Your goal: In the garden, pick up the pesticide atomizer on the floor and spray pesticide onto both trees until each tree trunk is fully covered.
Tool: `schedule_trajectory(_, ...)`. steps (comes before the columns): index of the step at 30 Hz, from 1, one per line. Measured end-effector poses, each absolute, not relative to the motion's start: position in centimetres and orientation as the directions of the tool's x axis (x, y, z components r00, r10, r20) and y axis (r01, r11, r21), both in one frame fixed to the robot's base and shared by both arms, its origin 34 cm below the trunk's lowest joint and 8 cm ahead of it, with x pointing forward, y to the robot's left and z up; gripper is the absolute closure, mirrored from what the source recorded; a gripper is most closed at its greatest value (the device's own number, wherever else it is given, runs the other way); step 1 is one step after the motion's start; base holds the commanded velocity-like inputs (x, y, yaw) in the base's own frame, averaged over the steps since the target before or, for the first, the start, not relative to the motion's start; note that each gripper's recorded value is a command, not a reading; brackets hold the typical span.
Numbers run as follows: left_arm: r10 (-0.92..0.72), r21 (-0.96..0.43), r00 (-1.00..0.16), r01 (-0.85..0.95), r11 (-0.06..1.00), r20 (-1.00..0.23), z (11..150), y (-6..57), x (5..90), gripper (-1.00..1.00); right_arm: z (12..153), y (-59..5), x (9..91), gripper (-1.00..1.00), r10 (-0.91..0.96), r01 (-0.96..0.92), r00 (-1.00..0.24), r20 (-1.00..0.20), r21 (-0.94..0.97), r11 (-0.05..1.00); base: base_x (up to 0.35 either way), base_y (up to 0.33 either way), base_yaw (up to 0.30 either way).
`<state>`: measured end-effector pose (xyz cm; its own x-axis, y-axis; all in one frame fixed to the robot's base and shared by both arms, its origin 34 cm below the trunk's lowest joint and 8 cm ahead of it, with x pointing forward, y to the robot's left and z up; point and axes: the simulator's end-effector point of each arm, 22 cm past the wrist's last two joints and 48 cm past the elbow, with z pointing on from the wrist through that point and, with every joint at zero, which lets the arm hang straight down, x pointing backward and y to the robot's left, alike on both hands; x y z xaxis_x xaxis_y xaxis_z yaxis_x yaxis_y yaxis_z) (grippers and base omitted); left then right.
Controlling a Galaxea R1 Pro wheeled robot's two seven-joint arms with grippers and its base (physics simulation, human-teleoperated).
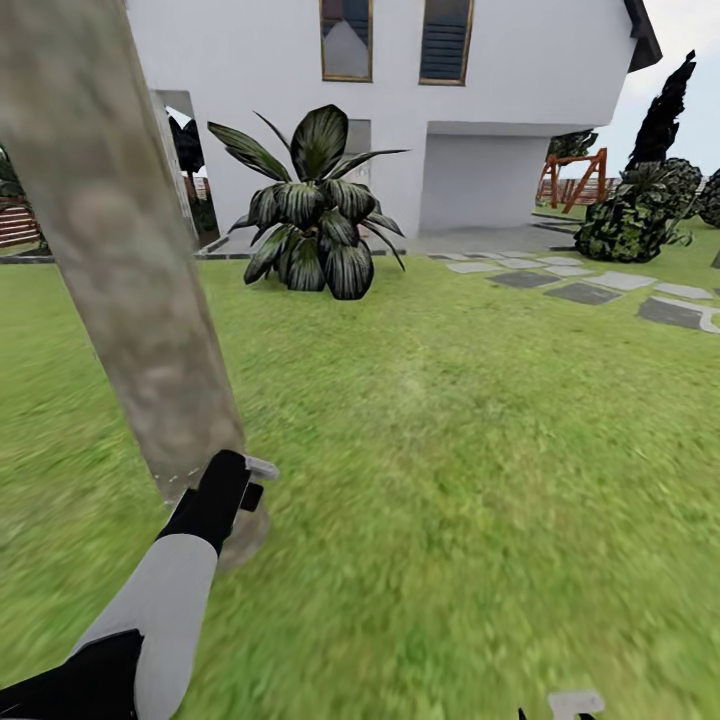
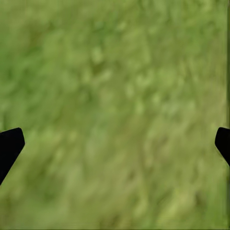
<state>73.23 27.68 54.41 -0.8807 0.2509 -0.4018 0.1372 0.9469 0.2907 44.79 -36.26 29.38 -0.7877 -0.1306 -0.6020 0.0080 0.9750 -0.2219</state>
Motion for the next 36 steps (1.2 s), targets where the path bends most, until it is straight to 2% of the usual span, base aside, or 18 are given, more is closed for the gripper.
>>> schedule_trajectory(10,0.251,0.294,-0.881,0.136,0.946,-0.401,54.42,27.84,73.23,1.0,29.37,-36.25,44.79,-1.0,-0.13,0.008,-0.788,-0.602,-0.222,0.975,0.22,-0.197,0.064)
schedule_trajectory(15,0.251,0.296,-0.879,0.134,0.946,-0.405,54.72,27.87,73.5,1.0,29.34,-36.25,44.78,-1.0,-0.13,0.008,-0.788,-0.601,-0.222,0.975,0.004,-0.267,0.271)
schedule_trajectory(21,0.249,0.295,-0.879,0.132,0.946,-0.406,54.73,27.91,73.54,1.0,29.33,-36.25,44.79,-1.0,-0.13,0.008,-0.789,-0.601,-0.222,0.975,-0.187,-0.224,0.277)
schedule_trajectory(27,0.248,0.295,-0.882,0.133,0.946,-0.4,54.37,28.0,73.21,1.0,29.34,-36.24,44.78,-1.0,-0.13,0.008,-0.789,-0.601,-0.221,0.975,-0.052,-0.041,0.27)
schedule_trajectory(36,0.248,0.296,-0.884,0.132,0.946,-0.397,54.15,28.13,73.01,1.0,29.35,-36.26,44.75,-1.0,-0.13,0.008,-0.788,-0.601,-0.222,0.975,0.164,-0.169,0.024)
